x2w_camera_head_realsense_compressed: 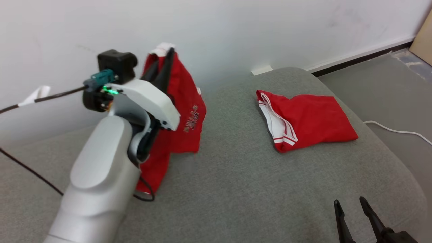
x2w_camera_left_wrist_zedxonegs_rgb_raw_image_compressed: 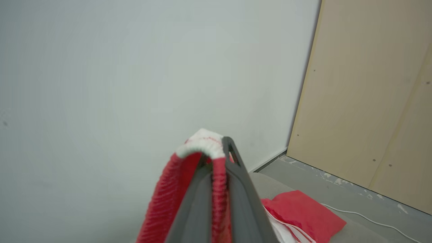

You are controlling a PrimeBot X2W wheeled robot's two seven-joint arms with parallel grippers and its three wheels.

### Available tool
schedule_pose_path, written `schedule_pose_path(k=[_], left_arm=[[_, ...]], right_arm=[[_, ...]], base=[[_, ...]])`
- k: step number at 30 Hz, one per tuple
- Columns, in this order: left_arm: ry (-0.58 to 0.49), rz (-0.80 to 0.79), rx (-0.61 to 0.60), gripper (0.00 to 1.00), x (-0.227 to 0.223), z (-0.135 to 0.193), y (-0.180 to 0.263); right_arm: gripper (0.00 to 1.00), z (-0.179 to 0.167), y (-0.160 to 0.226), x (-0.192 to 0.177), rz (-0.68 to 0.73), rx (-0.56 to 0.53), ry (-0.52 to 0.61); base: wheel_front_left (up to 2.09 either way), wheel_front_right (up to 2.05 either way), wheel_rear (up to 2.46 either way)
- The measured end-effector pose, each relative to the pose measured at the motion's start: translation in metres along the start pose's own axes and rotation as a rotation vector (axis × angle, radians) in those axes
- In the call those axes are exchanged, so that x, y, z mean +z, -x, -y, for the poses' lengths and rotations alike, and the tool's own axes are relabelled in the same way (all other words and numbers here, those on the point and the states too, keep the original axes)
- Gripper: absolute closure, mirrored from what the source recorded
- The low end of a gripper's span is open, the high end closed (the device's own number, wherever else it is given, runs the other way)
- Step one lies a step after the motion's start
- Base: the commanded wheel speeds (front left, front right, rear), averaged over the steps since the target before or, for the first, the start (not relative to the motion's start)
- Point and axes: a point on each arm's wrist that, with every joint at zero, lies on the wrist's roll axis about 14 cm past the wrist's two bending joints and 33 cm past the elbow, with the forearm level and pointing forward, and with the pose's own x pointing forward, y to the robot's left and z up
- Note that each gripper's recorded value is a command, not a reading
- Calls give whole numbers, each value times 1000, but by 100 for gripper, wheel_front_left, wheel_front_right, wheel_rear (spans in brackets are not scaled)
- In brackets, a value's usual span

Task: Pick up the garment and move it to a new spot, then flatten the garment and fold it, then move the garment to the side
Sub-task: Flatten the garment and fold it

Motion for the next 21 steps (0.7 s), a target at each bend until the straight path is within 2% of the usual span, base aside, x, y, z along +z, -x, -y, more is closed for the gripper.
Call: schedule_pose_path(k=[3, 7, 14, 18, 21], left_arm=[[43, -11, -54, 100, -4, 19, 7], [128, -93, -116, 100, -40, 47, 35], [326, -333, -181, 100, -128, 105, 129], [381, -490, -103, 100, -176, 102, 197], [366, -561, 16, 100, -198, 77, 240]], right_arm=[[0, -1, 0, -1, -3, 5, -1], [0, -7, -2, -5, -13, 27, -5], [0, -20, -9, -9, -23, 71, -8], [0, -26, -12, -11, -29, 93, -6], [0, -31, -13, -14, -40, 113, -5]], base=[[0, 0, 0], [0, 0, 0], [0, 0, 0], [0, 0, 0], [0, 0, 0]])
